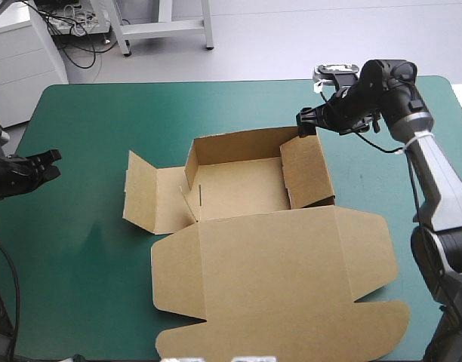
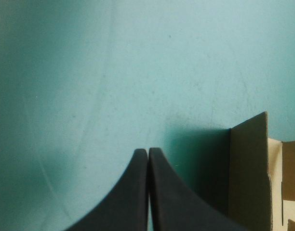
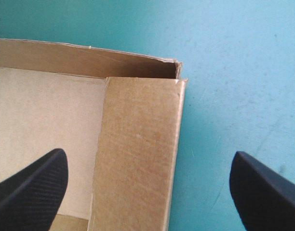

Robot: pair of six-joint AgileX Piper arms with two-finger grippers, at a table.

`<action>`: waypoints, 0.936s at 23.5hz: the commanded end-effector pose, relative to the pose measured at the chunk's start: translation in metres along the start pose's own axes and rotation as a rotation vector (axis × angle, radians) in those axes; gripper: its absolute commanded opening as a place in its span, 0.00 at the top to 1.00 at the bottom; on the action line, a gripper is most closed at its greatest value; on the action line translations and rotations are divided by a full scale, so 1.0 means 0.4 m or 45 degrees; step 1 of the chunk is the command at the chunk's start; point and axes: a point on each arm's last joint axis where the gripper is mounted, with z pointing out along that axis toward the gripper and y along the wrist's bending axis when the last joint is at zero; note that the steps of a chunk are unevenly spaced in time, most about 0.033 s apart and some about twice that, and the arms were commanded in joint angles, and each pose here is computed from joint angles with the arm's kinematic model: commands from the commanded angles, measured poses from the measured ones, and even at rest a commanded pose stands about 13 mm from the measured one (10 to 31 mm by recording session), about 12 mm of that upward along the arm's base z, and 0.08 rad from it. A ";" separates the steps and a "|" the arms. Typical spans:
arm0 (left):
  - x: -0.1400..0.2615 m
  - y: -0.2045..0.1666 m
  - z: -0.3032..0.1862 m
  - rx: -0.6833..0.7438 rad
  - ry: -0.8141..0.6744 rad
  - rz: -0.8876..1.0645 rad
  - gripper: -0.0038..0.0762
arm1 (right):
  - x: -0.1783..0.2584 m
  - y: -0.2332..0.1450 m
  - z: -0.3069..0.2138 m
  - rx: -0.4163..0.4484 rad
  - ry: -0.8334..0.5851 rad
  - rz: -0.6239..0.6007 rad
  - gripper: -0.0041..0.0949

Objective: Fold the box

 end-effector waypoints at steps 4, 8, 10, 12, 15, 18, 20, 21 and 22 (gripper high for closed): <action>-0.021 -0.031 -0.040 0.041 -0.099 0.003 0.99 | 0.040 0.024 -0.184 0.027 -0.167 -0.011 0.11; -0.021 -0.032 -0.040 0.043 -0.100 0.001 0.99 | 0.059 0.023 -0.183 0.031 -0.142 0.010 0.11; -0.020 -0.032 -0.040 0.044 -0.098 0.001 0.99 | 0.066 0.020 -0.168 0.032 -0.112 0.019 0.11; -0.021 -0.033 -0.040 0.050 -0.101 -0.004 0.99 | 0.077 0.016 -0.138 0.031 -0.057 0.027 0.11; -0.022 -0.034 -0.040 0.054 -0.106 -0.009 0.99 | 0.082 0.007 -0.101 0.046 -0.003 0.041 0.11; -0.022 -0.034 -0.040 0.054 -0.106 -0.009 0.99 | 0.078 0.026 -0.029 0.083 0.081 -0.001 0.11; -0.023 -0.033 -0.040 0.052 -0.111 -0.009 0.99 | 0.079 0.035 0.026 0.155 0.144 -0.057 0.11; -0.023 -0.033 -0.040 0.051 -0.113 -0.009 0.99 | 0.079 0.033 0.055 0.186 0.176 -0.064 0.11; -0.023 -0.033 -0.040 0.050 -0.115 -0.009 0.99 | 0.079 0.030 0.074 0.188 0.196 -0.054 0.11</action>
